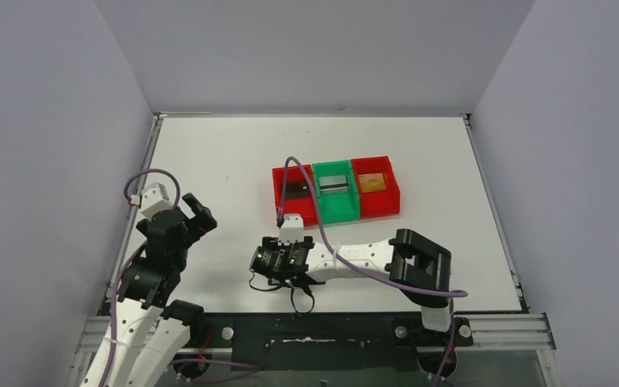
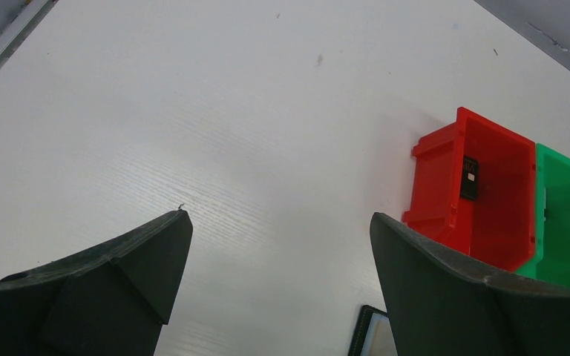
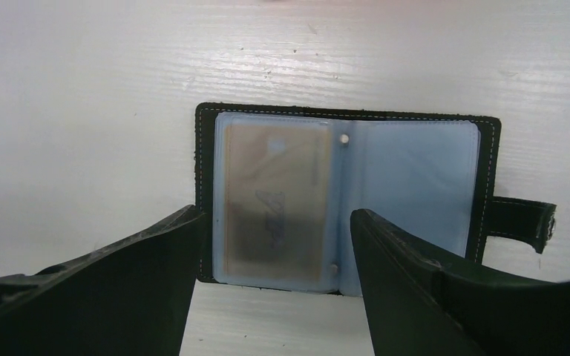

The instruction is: Take the credit cards out of the card holder

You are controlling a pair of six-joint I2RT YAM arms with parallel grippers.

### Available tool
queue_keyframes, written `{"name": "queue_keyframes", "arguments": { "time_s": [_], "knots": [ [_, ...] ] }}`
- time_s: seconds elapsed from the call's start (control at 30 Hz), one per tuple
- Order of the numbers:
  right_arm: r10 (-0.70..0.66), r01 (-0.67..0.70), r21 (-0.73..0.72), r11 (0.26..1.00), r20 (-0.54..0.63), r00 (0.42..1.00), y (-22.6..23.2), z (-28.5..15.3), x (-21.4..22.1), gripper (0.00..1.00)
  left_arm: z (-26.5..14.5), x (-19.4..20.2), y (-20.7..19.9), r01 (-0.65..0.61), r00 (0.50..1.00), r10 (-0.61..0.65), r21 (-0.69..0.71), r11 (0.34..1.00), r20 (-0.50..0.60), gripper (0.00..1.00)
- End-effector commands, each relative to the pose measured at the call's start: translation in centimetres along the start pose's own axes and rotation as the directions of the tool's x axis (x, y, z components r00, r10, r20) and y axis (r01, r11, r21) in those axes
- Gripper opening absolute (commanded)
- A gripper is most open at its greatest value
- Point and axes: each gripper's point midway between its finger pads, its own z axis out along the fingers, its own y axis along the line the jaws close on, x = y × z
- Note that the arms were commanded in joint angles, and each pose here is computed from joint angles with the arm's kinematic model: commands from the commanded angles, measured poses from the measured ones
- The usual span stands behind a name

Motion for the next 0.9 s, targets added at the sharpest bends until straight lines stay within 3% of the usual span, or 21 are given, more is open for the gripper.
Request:
{"name": "queue_keyframes", "arguments": {
  "time_s": [0.0, 0.37, 0.87],
  "knots": [
    [0.032, -0.032, 0.006, 0.999, 0.044, 0.999, 0.1, -0.1, -1.5, 0.71, -0.1, -1.4, -0.4, 0.029, 0.998, -0.030, 0.015, 0.999, 0.049, 0.93],
    [-0.002, 0.002, 0.000, 1.000, -0.014, 1.000, 0.5, 1.3, -0.4, 0.62, -0.1, -1.4, -0.6, 0.029, 0.998, -0.030, 0.023, 0.999, 0.050, 0.93],
    [-0.057, 0.061, 0.051, 0.997, -0.064, 0.996, -0.3, 2.7, 1.0, 0.61, -0.1, -1.3, -0.7, 0.026, 0.999, -0.027, 0.027, 0.999, 0.046, 0.93]
  ]
}}
